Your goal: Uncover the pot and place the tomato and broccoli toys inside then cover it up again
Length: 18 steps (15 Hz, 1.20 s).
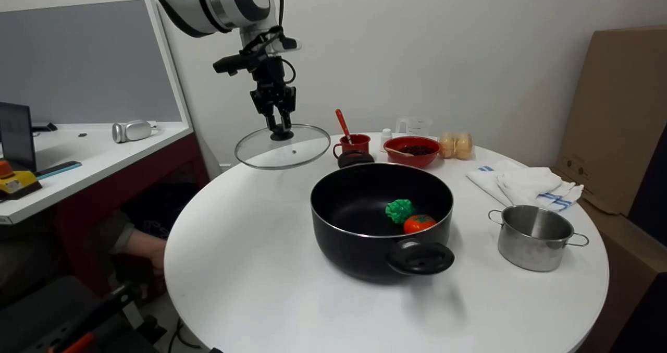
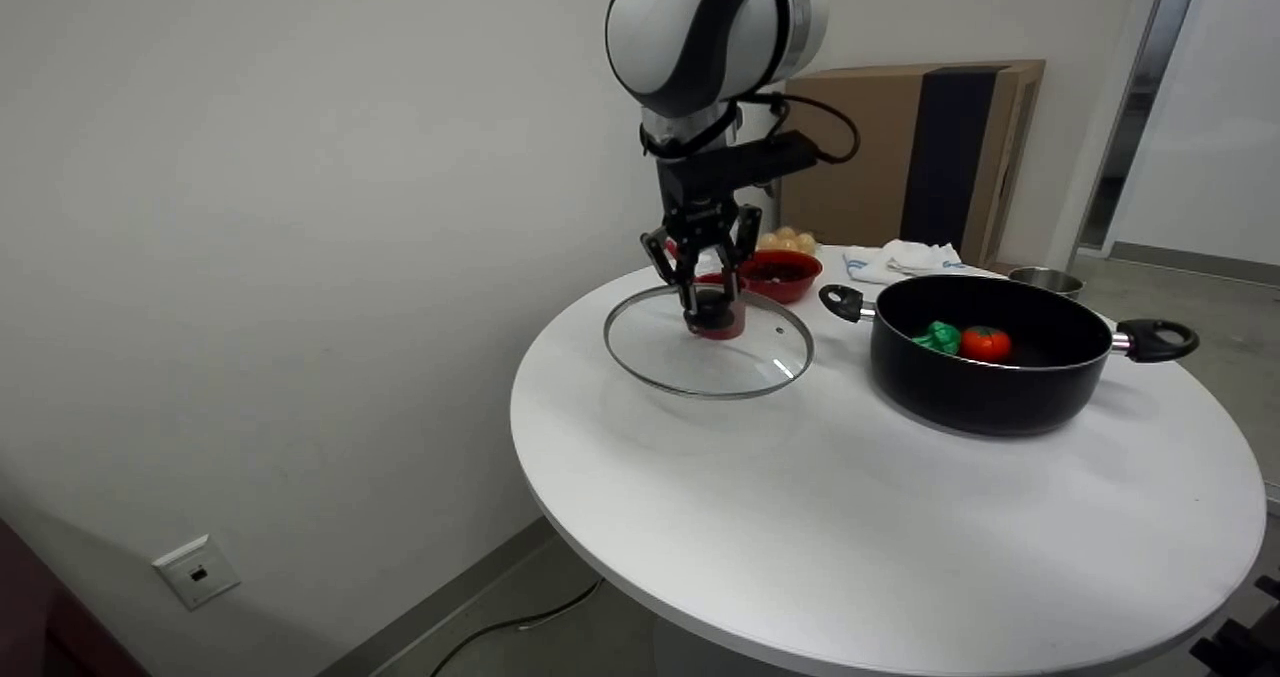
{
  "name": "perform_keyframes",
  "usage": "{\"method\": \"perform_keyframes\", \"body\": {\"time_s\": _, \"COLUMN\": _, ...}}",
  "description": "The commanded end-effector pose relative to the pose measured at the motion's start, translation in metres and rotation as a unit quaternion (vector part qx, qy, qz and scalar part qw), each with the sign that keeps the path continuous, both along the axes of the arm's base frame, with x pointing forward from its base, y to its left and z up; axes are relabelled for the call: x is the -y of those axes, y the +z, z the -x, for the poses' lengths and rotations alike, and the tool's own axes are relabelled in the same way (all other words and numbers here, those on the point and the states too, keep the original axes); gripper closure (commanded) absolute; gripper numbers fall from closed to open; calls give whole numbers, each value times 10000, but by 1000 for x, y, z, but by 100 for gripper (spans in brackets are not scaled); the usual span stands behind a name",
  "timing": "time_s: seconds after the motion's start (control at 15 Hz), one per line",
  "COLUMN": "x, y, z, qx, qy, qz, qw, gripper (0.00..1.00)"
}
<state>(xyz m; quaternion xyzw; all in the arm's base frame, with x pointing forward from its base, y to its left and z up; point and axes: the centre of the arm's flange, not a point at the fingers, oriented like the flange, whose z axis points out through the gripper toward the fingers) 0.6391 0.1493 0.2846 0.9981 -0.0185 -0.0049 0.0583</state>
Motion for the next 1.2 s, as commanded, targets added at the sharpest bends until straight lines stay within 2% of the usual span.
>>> {"method": "perform_keyframes", "body": {"time_s": 0.0, "x": -9, "y": 56, "z": 1, "qx": 51, "qy": 218, "qz": 63, "qw": 9997, "gripper": 76}}
{"method": "perform_keyframes", "body": {"time_s": 0.27, "x": -5, "y": 103, "z": 9, "qx": 170, "qy": 229, "qz": 138, "qw": 9995, "gripper": 76}}
{"method": "perform_keyframes", "body": {"time_s": 0.6, "x": 30, "y": 148, "z": 39, "qx": 285, "qy": 77, "qz": 211, "qw": 9993, "gripper": 76}}
{"method": "perform_keyframes", "body": {"time_s": 0.8, "x": 64, "y": 166, "z": 63, "qx": 395, "qy": -39, "qz": 225, "qw": 9990, "gripper": 76}}
{"method": "perform_keyframes", "body": {"time_s": 1.13, "x": 143, "y": 178, "z": 105, "qx": 417, "qy": -450, "qz": 212, "qw": 9979, "gripper": 76}}
